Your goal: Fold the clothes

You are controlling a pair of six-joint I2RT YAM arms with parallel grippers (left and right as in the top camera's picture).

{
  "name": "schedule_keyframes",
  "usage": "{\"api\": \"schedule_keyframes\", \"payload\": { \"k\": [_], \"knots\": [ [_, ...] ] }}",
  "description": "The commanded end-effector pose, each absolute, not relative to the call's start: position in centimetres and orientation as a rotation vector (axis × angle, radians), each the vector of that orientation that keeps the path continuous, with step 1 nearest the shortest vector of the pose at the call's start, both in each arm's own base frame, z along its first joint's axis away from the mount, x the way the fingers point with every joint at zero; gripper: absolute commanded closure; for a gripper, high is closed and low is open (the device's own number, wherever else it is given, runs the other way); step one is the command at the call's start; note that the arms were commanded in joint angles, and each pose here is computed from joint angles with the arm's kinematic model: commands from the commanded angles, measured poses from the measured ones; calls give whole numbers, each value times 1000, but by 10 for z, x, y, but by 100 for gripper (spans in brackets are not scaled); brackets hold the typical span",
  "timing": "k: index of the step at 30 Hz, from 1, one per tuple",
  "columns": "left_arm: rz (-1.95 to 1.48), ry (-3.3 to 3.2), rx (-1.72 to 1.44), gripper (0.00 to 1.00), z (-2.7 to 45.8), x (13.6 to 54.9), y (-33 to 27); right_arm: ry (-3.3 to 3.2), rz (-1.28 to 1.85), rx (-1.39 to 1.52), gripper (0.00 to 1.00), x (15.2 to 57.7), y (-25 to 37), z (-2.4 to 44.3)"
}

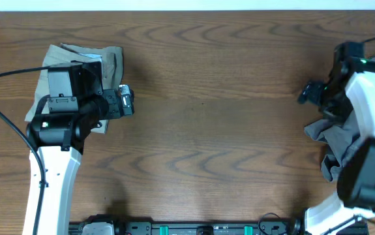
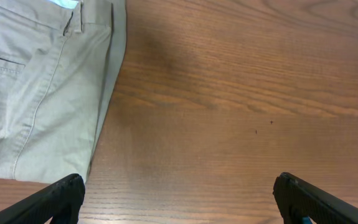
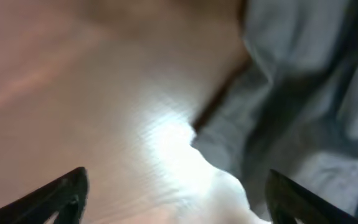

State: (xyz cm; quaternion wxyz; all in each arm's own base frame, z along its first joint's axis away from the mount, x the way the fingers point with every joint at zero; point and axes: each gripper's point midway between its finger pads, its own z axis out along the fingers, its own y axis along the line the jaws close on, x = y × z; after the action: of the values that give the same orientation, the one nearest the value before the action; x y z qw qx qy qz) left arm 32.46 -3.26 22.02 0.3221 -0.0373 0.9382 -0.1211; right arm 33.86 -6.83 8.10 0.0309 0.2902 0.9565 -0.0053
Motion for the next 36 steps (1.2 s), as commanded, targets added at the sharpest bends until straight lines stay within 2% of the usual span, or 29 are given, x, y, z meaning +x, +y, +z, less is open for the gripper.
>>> {"api": "schedule_keyframes", "payload": {
  "k": [1,4,5,7,10,12,16,19,21,22,23,26,27,31,33,35,36],
  "knots": [
    [-336,2443,-89,2,229,326,-36,3003,-260,990,2,322,-90,62],
    [-336,2442,-89,2,229,326,-36,3013,-408,1031,1,312,-102,57],
    [-336,2442,-89,2,229,326,-36,3012,-430,1030,5,312,-104,56],
    [-333,2442,-90,2,230,326,-36,3009,-418,1036,20,312,-103,55],
    [-331,2442,-90,2,229,326,-35,3018,-378,1040,60,313,-99,55],
    [-331,2442,-90,2,229,326,-35,3030,-281,1019,99,318,-89,53],
    [-331,2440,-90,2,230,326,-35,2991,165,805,99,355,-46,64],
    [-332,2440,-89,2,230,326,-35,2943,170,763,99,360,-41,85],
    [-332,2443,-90,2,229,326,-35,2944,42,769,79,348,-53,96],
    [-332,2445,-91,1,229,325,-35,2943,-37,792,57,341,-61,101],
    [-332,2446,-91,1,229,325,-35,2940,-125,833,43,330,-71,106],
    [-332,2445,-91,0,229,325,-35,2967,-316,902,17,302,-92,116],
    [-332,2445,-91,2,229,325,-35,2972,-356,941,13,295,-97,116],
    [-332,2439,-90,2,230,327,-35,2993,-383,1008,11,280,-107,96],
    [-332,2439,-90,2,230,327,-35,2985,-382,1049,13,276,-110,81],
    [-332,2439,-90,2,230,326,-35,2967,-346,1073,21,277,-108,67],
    [-332,2439,-90,2,230,326,-35,2956,-312,1074,28,280,-105,61]
  ]
}}
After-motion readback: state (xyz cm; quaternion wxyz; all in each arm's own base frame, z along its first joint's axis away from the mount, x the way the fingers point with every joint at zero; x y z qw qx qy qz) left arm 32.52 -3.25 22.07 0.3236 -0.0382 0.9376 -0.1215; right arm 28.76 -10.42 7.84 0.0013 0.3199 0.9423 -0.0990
